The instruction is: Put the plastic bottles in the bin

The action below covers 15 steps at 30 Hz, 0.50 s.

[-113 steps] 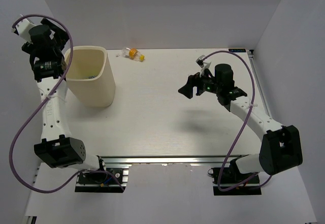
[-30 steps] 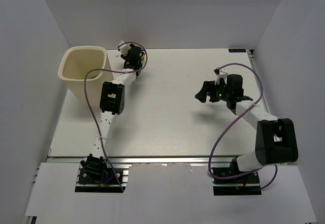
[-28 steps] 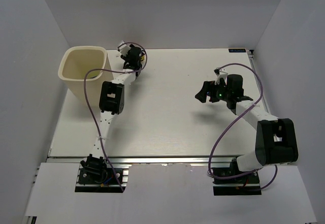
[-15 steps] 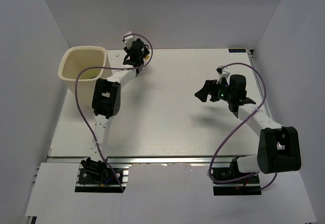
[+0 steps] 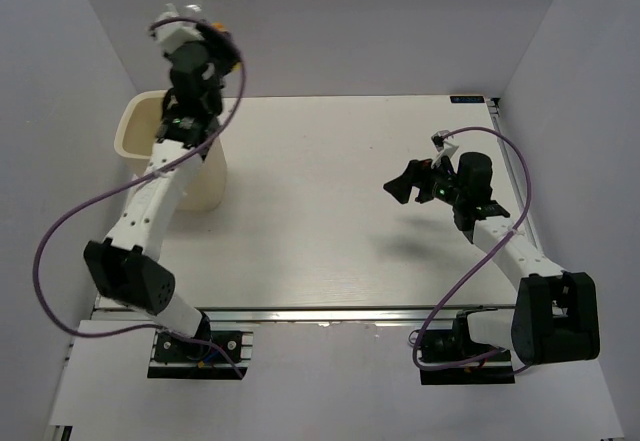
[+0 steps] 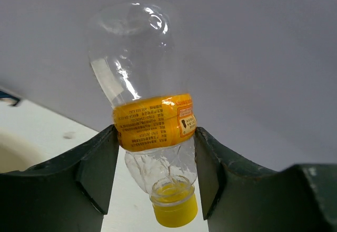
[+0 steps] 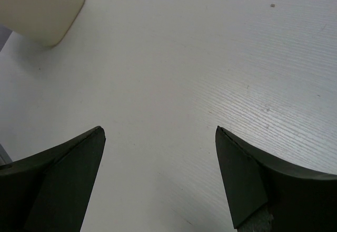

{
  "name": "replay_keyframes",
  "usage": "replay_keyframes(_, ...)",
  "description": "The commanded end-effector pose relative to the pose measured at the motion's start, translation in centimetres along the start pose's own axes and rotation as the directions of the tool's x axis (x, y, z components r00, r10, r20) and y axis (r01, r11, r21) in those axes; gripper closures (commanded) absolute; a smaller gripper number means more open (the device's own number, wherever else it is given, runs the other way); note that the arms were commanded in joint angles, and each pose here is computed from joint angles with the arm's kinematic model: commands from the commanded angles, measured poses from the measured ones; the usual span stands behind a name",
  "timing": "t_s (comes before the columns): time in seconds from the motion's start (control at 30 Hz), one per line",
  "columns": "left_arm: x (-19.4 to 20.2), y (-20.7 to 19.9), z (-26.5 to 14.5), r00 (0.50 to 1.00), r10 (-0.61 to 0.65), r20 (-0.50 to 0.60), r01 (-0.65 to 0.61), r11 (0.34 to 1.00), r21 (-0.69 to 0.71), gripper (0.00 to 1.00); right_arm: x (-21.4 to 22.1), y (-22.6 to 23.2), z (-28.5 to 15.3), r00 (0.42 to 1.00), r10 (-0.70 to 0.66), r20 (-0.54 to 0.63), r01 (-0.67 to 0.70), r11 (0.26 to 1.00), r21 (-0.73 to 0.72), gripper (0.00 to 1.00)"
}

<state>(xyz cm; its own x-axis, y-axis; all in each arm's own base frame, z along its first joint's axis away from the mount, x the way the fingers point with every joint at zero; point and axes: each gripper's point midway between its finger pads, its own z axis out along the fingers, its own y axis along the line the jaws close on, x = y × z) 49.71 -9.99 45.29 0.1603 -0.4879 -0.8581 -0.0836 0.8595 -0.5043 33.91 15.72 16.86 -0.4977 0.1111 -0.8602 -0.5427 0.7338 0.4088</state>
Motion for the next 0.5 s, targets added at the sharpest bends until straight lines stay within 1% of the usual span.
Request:
replay_keyframes(0.0,1.0,11.5,0.1,0.996,-0.002,-0.092,-0.022,0.967,-0.255,1.0,-0.9,0.7,-0.3,0.999,-0.02,0.039,0.021,0.999,-0.031,0.11)
replay_keyframes(0.03,0.5,13.1,-0.3,0.996,-0.034,-0.08,0.009,0.956,-0.293,1.0,-0.9,0.7,-0.3,0.999,-0.02,0.038,0.021,0.999,-0.032,0.11)
replay_keyframes(0.07,0.2,15.8,-1.1,0.996,-0.041,-0.08,0.011,0.938,-0.345,1.0,-0.9,0.7,-0.3,0.999,-0.018,0.039,0.019,0.999,-0.034,0.11)
replay_keyframes(0.13,0.1,16.9,-2.0,0.995,-0.065,-0.075,0.034,0.935,-0.353,0.99,-0.9,0.6,-0.2,0.999,-0.013,0.04,0.014,0.999,-0.029,0.11)
replay_keyframes(0.17,0.2,17.1,-2.8,0.995,-0.074,-0.071,0.046,0.941,-0.336,0.89,-0.9,0.5,-0.2,0.999,-0.012,0.041,0.013,1.0,-0.024,0.11)
replay_keyframes(0.2,0.4,17.1,-3.3,0.994,-0.076,-0.08,0.046,0.943,-0.328,0.76,-0.8,0.4,-0.1,0.999,-0.009,0.038,0.01,1.0,-0.02,0.11)
replay_keyframes(0.23,0.1,16.8,-3.5,0.995,-0.073,-0.071,0.048,0.95,-0.31,0.67,-0.9,0.3,-0.1,0.999,-0.009,0.037,0.009,1.0,-0.015,0.11)
replay_keyframes(0.27,0.2,16.7,-3.8,0.994,-0.075,-0.082,0.047,0.952,-0.302,0.43,-0.7,0.3,-0.1,0.999,-0.008,0.033,0.008,1.0,-0.014,0.11)
replay_keyframes(0.3,-0.2,16.5,-4.3,0.994,-0.076,-0.079,0.049,0.953,-0.298,0.26,-0.8,0.3,-0.1,0.999,-0.007,0.034,0.008,1.0,-0.013,0.11)
replay_keyframes(0.33,-0.2,16.5,-4.5,0.994,-0.073,-0.084,0.044,0.953,-0.3,0.11,-0.7,0.2,0.0,0.999,-0.006,0.032,0.006,1.0,-0.011,0.11)
replay_keyframes(0.37,-0.2,16.7,-4.8,0.993,-0.07,-0.095,0.038,0.95,-0.31,0.02,-0.8,0.1,0.0,0.999,-0.006,0.034,0.007,1.0,-0.008,0.11)
replay_keyframes(0.47,-1.1,16.8,-5.5,0.994,-0.063,-0.085,0.031,0.944,-0.329,0.02,-0.9,-0.1,0.0,0.999,0.002,0.034,-0.003,1.0,0.007,0.11)
